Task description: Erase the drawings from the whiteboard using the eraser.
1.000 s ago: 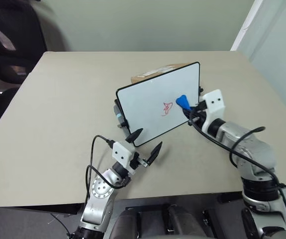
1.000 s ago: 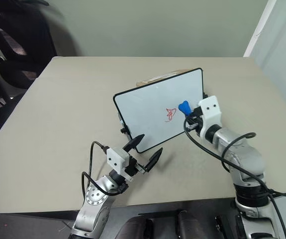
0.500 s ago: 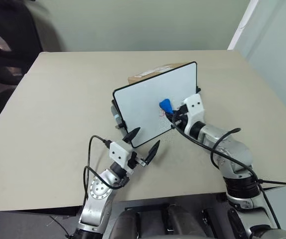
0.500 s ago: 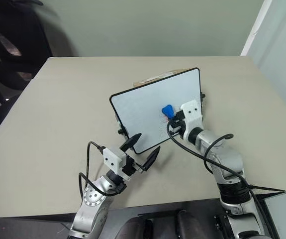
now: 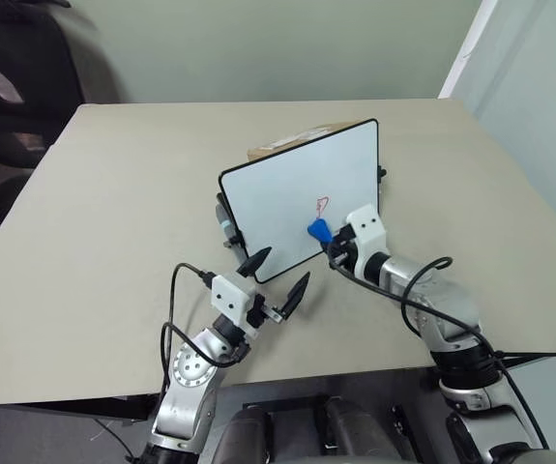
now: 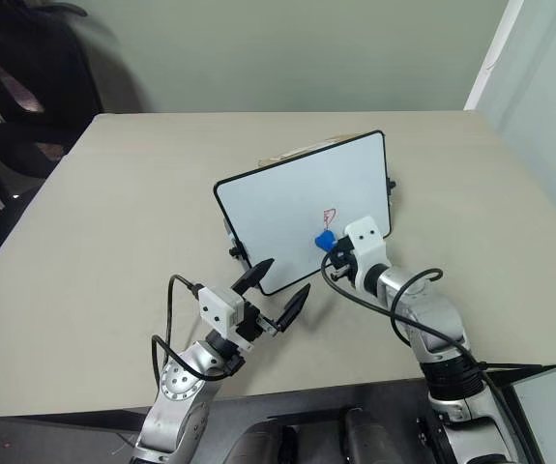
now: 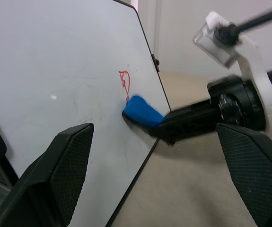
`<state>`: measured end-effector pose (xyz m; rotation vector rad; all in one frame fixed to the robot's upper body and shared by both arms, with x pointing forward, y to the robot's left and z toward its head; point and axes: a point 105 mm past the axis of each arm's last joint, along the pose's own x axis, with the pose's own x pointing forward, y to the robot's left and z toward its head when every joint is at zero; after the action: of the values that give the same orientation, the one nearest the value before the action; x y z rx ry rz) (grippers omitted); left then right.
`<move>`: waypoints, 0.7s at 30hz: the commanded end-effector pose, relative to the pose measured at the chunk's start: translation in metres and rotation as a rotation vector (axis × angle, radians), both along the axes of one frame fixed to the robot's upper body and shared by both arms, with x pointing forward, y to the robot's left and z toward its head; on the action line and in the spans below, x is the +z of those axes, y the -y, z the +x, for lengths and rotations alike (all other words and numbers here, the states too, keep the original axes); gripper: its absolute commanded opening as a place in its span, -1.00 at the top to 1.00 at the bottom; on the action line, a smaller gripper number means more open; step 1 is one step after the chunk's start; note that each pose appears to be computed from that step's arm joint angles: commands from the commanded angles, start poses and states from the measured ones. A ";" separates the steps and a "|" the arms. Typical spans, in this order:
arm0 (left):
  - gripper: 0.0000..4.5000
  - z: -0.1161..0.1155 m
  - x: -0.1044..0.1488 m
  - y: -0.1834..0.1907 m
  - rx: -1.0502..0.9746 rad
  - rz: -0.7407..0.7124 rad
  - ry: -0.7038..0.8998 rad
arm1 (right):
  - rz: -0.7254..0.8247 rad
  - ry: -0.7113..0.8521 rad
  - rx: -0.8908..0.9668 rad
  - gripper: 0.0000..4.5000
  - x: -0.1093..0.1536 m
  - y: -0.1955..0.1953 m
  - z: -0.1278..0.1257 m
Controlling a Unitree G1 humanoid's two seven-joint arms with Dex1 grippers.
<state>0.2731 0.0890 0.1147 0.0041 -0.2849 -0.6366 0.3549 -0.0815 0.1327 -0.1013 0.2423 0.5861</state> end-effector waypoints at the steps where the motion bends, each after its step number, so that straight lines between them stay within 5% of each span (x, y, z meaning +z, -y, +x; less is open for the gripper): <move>1: -1.00 -0.002 0.016 0.000 -0.009 -0.018 0.053 | 0.070 0.149 -0.013 0.72 0.048 0.007 0.006; 9: -1.00 0.000 0.017 0.000 -0.009 -0.023 0.056 | 0.065 0.153 -0.033 0.72 0.052 0.012 0.012; 21: -1.00 -0.001 0.018 -0.002 -0.004 -0.022 0.060 | -0.051 -0.069 0.075 0.72 -0.016 -0.006 -0.012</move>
<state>0.2755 0.0916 0.1183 0.0068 -0.2969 -0.6299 0.3462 -0.0813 0.1158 -0.1242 0.3227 0.6305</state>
